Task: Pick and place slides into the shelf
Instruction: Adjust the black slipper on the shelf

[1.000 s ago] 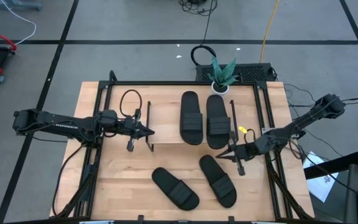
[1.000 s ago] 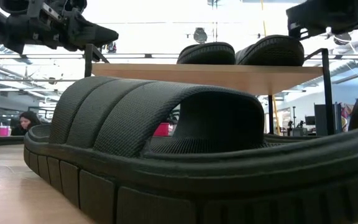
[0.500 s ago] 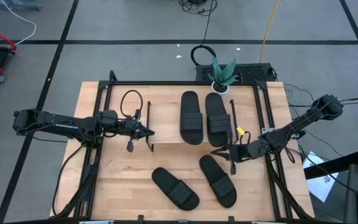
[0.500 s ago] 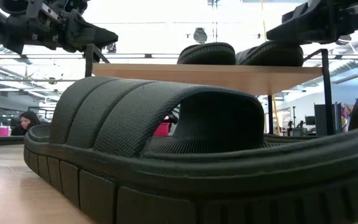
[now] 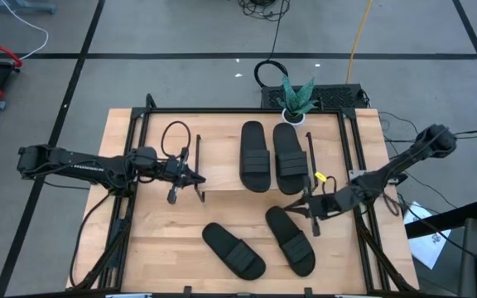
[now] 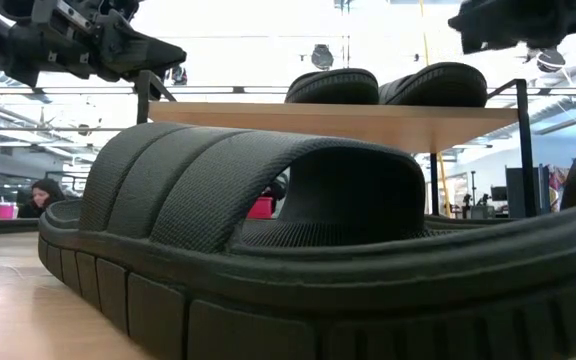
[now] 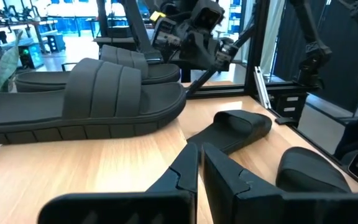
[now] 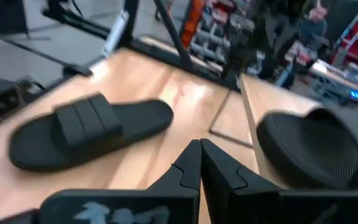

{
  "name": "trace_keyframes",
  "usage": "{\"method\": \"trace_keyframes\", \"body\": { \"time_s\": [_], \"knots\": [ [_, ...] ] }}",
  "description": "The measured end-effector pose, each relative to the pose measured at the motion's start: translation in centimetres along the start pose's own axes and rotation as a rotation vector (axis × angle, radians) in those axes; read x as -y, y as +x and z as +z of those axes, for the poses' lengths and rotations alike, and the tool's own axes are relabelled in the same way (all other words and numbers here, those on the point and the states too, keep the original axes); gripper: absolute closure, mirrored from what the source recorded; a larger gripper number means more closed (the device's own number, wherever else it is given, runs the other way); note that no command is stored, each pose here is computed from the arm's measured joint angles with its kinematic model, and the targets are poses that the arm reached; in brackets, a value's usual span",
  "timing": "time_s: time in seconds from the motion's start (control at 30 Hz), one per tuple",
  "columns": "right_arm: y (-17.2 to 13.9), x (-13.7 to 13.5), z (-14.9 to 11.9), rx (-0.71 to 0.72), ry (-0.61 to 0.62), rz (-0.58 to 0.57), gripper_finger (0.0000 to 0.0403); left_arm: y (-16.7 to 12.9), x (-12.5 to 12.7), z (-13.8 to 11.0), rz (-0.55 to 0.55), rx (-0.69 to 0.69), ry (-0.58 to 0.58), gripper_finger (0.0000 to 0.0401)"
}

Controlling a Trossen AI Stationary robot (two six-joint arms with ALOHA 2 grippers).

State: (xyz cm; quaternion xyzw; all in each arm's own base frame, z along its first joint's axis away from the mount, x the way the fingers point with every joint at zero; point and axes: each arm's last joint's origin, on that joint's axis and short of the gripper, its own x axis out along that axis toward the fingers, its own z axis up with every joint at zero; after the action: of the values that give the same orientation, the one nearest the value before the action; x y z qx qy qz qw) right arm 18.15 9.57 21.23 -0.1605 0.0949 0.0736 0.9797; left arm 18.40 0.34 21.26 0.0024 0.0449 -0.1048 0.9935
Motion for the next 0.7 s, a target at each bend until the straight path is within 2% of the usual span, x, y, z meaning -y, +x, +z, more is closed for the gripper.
{"method": "trace_keyframes", "body": {
  "time_s": [0.13,0.23,0.37,0.7],
  "knots": [
    [-1.9,-0.5,1.3,0.091,0.009,0.086,0.0403,0.0,0.1,0.0,-0.006,-0.002,0.000,0.0380],
    [-3.3,-0.5,1.5,0.053,-0.009,0.144,0.0403,0.0,0.1,-0.2,-0.005,-0.021,0.004,0.0380],
    [-3.8,-0.2,0.8,-0.025,-0.007,0.103,0.0403,0.0,0.1,-0.3,-0.006,-0.030,0.016,0.0380],
    [-1.7,0.0,-0.6,-0.126,-0.015,0.022,0.0403,0.0,0.1,-0.3,0.001,-0.028,0.016,0.0380]
  ]
}}
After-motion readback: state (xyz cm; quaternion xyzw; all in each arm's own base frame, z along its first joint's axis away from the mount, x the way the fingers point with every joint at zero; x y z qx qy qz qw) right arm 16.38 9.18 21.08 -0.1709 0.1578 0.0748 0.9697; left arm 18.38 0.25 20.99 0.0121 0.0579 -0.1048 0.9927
